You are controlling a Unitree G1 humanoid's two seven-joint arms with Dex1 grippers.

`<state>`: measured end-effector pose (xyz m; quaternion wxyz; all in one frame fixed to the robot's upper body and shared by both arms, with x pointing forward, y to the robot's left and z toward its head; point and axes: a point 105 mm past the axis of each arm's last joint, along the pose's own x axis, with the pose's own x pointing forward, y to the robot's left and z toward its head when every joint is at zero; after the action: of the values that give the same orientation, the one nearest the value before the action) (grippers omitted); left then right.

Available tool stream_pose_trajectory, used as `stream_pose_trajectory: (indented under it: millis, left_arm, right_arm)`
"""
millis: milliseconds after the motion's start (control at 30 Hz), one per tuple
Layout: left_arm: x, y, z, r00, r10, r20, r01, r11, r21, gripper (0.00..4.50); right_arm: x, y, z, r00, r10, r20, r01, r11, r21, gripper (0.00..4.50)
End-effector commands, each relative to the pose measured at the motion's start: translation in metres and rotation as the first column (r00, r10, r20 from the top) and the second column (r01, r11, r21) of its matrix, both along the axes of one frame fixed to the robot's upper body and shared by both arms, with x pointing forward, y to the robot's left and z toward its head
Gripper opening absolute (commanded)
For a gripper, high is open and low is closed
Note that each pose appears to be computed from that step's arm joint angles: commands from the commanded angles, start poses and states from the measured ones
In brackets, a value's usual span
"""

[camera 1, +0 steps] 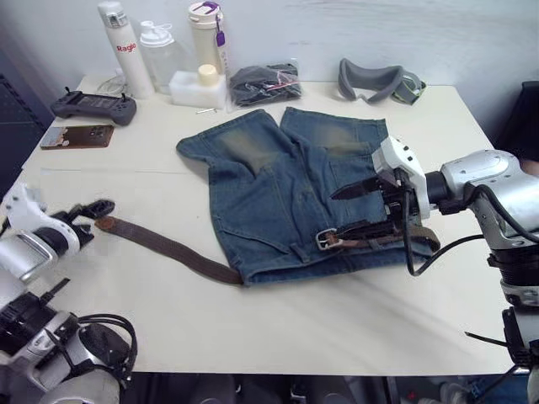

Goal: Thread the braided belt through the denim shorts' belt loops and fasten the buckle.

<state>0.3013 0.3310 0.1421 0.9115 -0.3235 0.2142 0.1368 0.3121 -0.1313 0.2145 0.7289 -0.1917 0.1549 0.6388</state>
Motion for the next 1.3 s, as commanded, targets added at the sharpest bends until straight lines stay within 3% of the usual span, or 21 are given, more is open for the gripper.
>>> stream_pose_trajectory:
  millis: [33, 167, 333, 433, 533, 800, 900, 1067, 1167, 1200, 1300]
  left_arm:
    - [0.008, -0.009, 0.013, 0.997, 0.07, 0.011, -0.07, 0.997, 0.044, 4.47]
    - [0.013, -0.019, 0.011, 0.995, 0.099, 0.0, -0.099, 0.995, 0.015, 4.47]
    - [0.02, -0.032, 0.004, 0.994, 0.101, -0.039, -0.101, 0.995, -0.015, 4.47]
    - [0.034, -0.055, 0.005, 0.997, 0.053, -0.058, -0.055, 0.998, -0.038, 4.47]
    - [0.044, -0.072, -0.002, 0.988, 0.039, -0.149, -0.042, 0.999, -0.017, 4.47]
    - [0.042, -0.079, -0.025, 0.95, 0.061, -0.307, -0.049, 0.998, 0.045, 4.47]
    - [0.042, -0.084, -0.033, 0.933, 0.056, -0.356, -0.031, 0.997, 0.075, 3.6]
    - [0.046, -0.089, -0.031, 0.93, 0.048, -0.364, -0.022, 0.997, 0.076, 1.42]
    - [0.051, -0.09, -0.019, 0.949, 0.028, -0.314, -0.002, 0.997, 0.081, 0.27]
    - [0.053, -0.091, -0.011, 0.96, 0.012, -0.279, 0.012, 0.996, 0.086, 0.04]
    - [0.06, -0.09, 0.013, 0.988, -0.018, -0.155, 0.045, 0.984, 0.172, 0.04]
  right_arm:
    - [0.0, 0.009, 0.011, 0.998, 0.041, 0.038, -0.042, 0.999, 0.023, 4.5]
    - [0.005, 0.032, 0.006, 0.999, 0.054, 0.002, -0.054, 0.995, 0.089, 4.5]
    - [0.004, 0.055, -0.014, 0.996, 0.092, -0.021, -0.09, 0.994, 0.061, 4.5]
    - [0.008, 0.068, -0.022, 0.997, 0.08, -0.014, -0.078, 0.994, 0.072, 4.5]
    - [0.013, 0.073, -0.02, 0.999, 0.052, -0.009, -0.051, 0.993, 0.103, 4.5]
    - [0.012, 0.07, -0.024, 0.998, 0.008, -0.06, 0.0, 0.992, 0.129, 4.5]
    - [0.013, 0.07, -0.027, 0.998, -0.016, -0.065, 0.024, 0.991, 0.131, 4.5]
    - [0.017, 0.068, -0.031, 0.997, -0.057, -0.058, 0.063, 0.991, 0.12, 4.5]
    - [0.02, 0.066, -0.031, 0.995, -0.084, -0.053, 0.09, 0.989, 0.121, 4.5]
    - [0.021, 0.065, -0.031, 0.994, -0.093, -0.05, 0.098, 0.988, 0.119, 4.5]
    - [0.024, 0.064, -0.031, 0.993, -0.108, -0.044, 0.113, 0.987, 0.116, 4.5]
